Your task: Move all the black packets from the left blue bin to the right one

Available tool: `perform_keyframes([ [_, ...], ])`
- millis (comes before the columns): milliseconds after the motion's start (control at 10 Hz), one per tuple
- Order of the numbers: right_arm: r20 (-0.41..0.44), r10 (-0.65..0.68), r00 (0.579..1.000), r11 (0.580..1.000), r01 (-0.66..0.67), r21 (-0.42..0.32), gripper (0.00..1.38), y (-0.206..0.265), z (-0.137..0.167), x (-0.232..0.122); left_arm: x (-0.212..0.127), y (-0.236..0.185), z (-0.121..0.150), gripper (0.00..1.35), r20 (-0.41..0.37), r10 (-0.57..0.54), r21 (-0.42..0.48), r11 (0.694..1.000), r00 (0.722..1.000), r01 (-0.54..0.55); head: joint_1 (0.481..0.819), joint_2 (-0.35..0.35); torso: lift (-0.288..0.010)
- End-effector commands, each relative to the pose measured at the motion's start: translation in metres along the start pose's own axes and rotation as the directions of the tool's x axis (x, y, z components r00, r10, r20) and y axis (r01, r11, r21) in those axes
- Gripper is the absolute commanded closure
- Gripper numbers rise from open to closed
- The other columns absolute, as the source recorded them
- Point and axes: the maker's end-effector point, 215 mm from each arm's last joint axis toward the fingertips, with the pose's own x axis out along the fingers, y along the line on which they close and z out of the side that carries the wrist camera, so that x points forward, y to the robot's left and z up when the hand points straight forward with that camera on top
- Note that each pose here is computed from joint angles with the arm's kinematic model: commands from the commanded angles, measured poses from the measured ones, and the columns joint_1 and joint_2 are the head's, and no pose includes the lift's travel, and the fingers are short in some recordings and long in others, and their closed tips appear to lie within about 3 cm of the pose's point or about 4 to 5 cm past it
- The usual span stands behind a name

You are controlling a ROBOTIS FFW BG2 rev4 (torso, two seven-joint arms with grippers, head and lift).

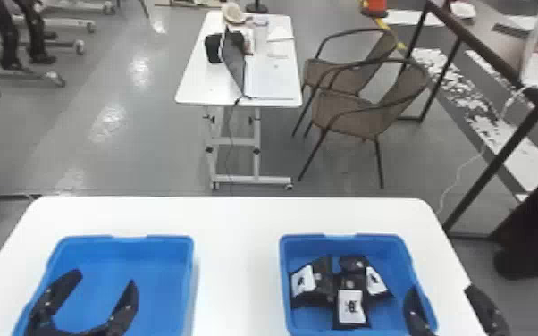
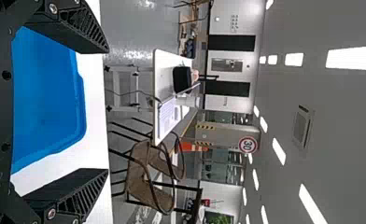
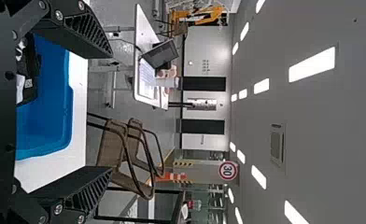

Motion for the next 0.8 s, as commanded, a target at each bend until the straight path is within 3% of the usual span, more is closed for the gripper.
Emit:
perform_keyframes([
  [0,-0.003,0.0,1.0,1.0,0.0,0.001,0.17,0.0002,-0.0007,-0.0001,-0.0002,-0.0003,-0.001,0.12,0.0,0.002,-0.005,1.0,1.0,-0.002,0.695,-0.076,0.0],
  [700,-0.01,-0.002,1.0,1.0,0.002,0.017,0.17,0.0021,-0.0043,-0.0016,-0.0013,-0.0005,-0.0038,0.12,-0.004,0.003,-0.019,1.0,1.0,-0.003,0.695,-0.074,0.0],
])
